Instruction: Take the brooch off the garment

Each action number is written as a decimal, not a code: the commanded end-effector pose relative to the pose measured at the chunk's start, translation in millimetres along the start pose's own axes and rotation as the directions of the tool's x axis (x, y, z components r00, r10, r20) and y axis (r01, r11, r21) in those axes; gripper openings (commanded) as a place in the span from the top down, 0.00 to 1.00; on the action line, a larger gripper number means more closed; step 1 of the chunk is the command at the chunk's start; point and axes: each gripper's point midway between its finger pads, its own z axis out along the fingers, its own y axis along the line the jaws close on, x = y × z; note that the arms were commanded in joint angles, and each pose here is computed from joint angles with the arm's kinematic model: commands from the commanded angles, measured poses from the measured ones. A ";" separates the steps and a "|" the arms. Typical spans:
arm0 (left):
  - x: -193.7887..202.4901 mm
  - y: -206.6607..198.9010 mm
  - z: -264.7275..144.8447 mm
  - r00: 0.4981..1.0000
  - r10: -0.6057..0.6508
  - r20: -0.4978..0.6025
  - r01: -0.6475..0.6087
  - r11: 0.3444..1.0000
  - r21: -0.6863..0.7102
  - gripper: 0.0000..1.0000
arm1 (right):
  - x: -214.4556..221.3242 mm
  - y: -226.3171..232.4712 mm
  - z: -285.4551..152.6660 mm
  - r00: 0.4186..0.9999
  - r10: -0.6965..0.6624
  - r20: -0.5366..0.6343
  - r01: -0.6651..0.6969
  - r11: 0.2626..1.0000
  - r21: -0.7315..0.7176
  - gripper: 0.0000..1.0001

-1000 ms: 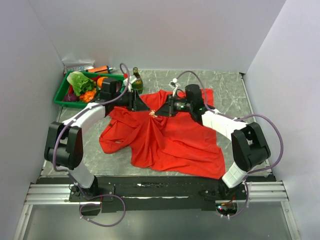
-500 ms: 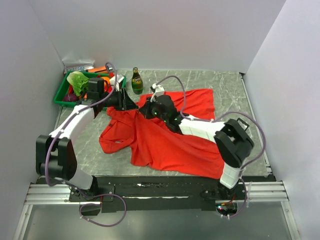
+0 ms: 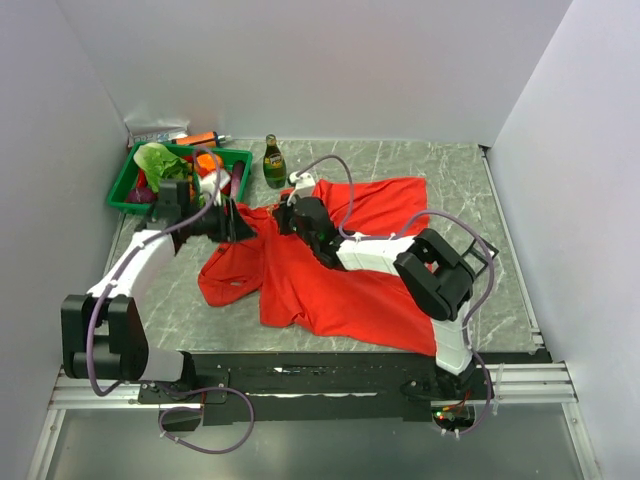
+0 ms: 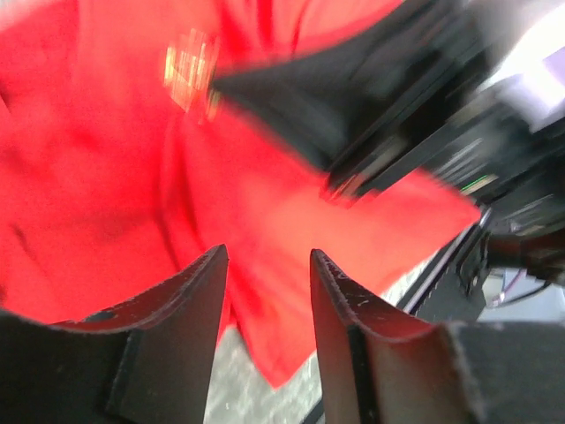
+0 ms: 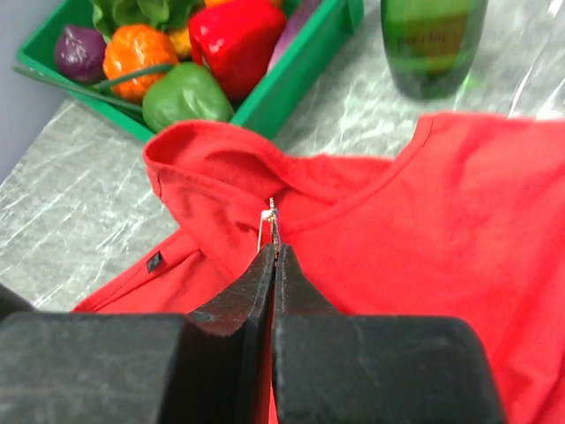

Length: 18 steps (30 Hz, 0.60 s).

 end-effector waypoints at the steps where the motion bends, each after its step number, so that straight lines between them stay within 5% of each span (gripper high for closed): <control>1: 22.2 11.5 16.5 0.997 0.071 0.019 -0.071 0.997 -0.004 0.49 | -68.8 0.4 -16.9 0.991 -0.036 0.126 0.037 0.999 -0.004 1.00; 7: 17.3 3.5 52.4 0.995 0.092 0.041 -0.093 0.996 0.006 0.47 | -93.5 -9.4 -17.2 0.984 -0.033 0.174 0.029 0.999 0.026 1.00; 13: 2.8 -18.1 33.9 0.994 0.105 0.009 -0.105 0.994 0.016 0.49 | -124.0 4.1 -3.4 0.968 -0.049 0.245 0.054 0.998 -0.014 1.00; 18: -32.2 -56.6 -15.0 0.955 0.291 0.051 -0.293 0.955 0.050 0.46 | -150.3 24.7 -53.8 0.982 -0.120 0.145 0.167 0.912 -0.375 1.00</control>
